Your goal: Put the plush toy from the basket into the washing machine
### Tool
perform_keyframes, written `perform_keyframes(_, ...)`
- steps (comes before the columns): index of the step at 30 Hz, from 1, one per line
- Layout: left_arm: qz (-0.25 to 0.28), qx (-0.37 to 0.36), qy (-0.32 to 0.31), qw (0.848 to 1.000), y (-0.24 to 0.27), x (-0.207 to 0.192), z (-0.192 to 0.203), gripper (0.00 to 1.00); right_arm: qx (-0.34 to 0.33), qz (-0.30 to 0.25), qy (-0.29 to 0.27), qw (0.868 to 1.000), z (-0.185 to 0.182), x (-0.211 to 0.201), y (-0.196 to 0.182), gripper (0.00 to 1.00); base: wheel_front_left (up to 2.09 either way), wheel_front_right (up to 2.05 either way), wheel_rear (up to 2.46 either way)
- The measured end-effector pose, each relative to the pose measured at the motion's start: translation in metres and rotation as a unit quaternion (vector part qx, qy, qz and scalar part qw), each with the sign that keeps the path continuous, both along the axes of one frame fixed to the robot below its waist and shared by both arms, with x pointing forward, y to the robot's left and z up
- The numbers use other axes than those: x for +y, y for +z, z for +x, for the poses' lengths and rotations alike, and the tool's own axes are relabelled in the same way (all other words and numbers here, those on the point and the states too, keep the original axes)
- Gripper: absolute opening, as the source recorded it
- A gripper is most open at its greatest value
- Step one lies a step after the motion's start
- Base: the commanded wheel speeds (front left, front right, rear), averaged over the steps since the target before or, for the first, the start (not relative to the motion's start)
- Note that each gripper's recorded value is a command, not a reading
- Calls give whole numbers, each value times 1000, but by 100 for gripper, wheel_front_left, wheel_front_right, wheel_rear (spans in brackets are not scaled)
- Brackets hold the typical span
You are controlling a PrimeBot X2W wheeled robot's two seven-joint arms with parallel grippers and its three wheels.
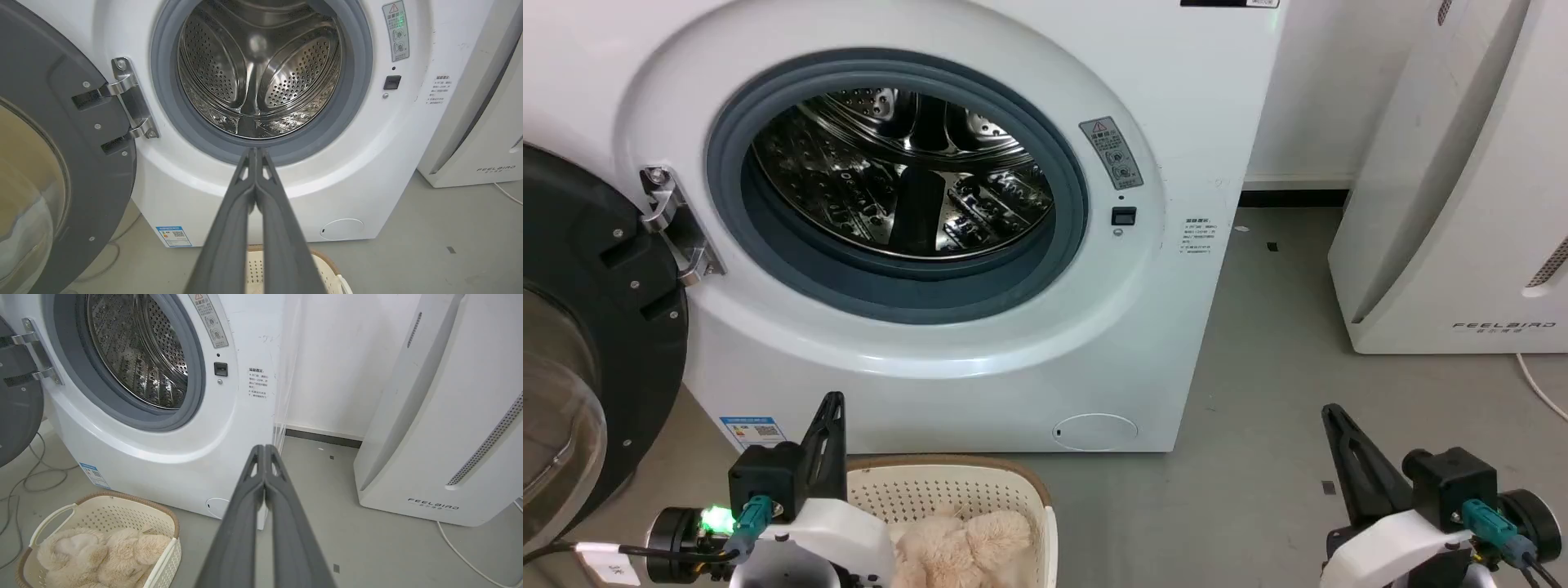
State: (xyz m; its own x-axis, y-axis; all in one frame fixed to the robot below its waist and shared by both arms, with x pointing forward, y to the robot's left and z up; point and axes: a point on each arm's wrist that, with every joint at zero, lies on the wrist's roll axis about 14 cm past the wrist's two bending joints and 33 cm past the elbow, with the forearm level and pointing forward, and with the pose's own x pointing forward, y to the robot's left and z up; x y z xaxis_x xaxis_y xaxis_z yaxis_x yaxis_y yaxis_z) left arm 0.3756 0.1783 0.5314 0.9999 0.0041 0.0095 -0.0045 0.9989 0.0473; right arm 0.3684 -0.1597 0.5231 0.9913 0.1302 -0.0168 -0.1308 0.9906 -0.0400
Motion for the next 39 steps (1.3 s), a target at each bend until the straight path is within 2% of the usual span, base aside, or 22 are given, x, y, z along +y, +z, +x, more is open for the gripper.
perform_keyframes(16, 0, 0, 0, 1000, 0, 0, 0, 0, 0, 0, 0, 1000, 0, 0, 0, 0, 0, 0, 0)
perform_keyframes(17, 0, 0, 0, 1000, 0, 0, 0, 100, 0, 0, 0, 1000, 0, 0, 0, 100, 0, 0, 0)
perform_keyframes(39, 1, 12, -1, 1000, -14, -4, 7, 100, -7, 17, -15, 1000, 3, -11, -2, 100, 0, 0, 0)
